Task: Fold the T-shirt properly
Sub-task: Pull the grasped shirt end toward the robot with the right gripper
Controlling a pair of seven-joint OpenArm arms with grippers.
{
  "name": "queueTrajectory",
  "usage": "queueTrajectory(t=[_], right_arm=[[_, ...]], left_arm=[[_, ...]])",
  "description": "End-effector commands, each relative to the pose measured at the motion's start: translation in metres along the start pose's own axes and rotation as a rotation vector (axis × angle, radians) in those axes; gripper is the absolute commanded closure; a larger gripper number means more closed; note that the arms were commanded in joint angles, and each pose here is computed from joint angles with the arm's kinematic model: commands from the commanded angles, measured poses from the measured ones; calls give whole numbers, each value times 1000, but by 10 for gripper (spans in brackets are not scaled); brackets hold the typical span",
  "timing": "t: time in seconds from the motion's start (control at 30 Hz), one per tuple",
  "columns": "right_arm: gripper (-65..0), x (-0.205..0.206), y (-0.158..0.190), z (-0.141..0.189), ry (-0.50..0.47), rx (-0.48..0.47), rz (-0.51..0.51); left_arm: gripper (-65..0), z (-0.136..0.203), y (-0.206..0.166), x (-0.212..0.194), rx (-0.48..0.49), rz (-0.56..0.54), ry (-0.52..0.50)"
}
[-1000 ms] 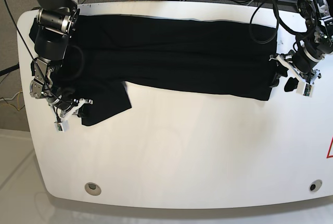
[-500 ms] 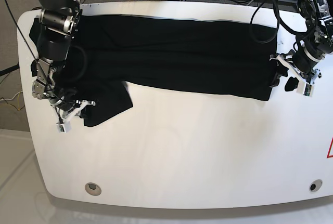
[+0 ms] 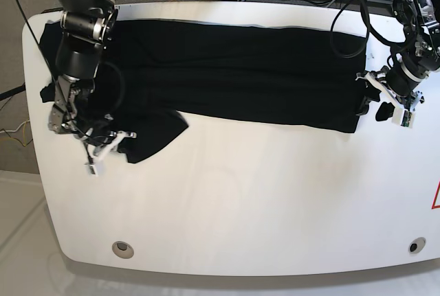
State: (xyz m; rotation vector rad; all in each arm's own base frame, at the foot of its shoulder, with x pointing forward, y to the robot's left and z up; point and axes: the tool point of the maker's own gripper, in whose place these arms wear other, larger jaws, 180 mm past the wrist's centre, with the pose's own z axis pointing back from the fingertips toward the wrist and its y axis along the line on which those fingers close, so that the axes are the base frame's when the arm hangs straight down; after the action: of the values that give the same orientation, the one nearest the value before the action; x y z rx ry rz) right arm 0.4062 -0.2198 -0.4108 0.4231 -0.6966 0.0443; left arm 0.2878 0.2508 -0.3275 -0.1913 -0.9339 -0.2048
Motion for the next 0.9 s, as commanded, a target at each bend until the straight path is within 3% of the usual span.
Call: queueTrajectory(t=[0.0,0.33,0.53,0.87], right_arm=[[0,37,5,16,-101,23,29],[0,25,22,55,-145,31,121],[0,-10,49,71,-68,73,177],[0,-49,81,94,3,164,188]], left_arm=[[-324,3,2,16,-2,-7,-55],[-324,2,5,11,-1,-1,-41],[-321,1,5,8,-2,7,-38],[-322,2,3,9,-2,0,-39]])
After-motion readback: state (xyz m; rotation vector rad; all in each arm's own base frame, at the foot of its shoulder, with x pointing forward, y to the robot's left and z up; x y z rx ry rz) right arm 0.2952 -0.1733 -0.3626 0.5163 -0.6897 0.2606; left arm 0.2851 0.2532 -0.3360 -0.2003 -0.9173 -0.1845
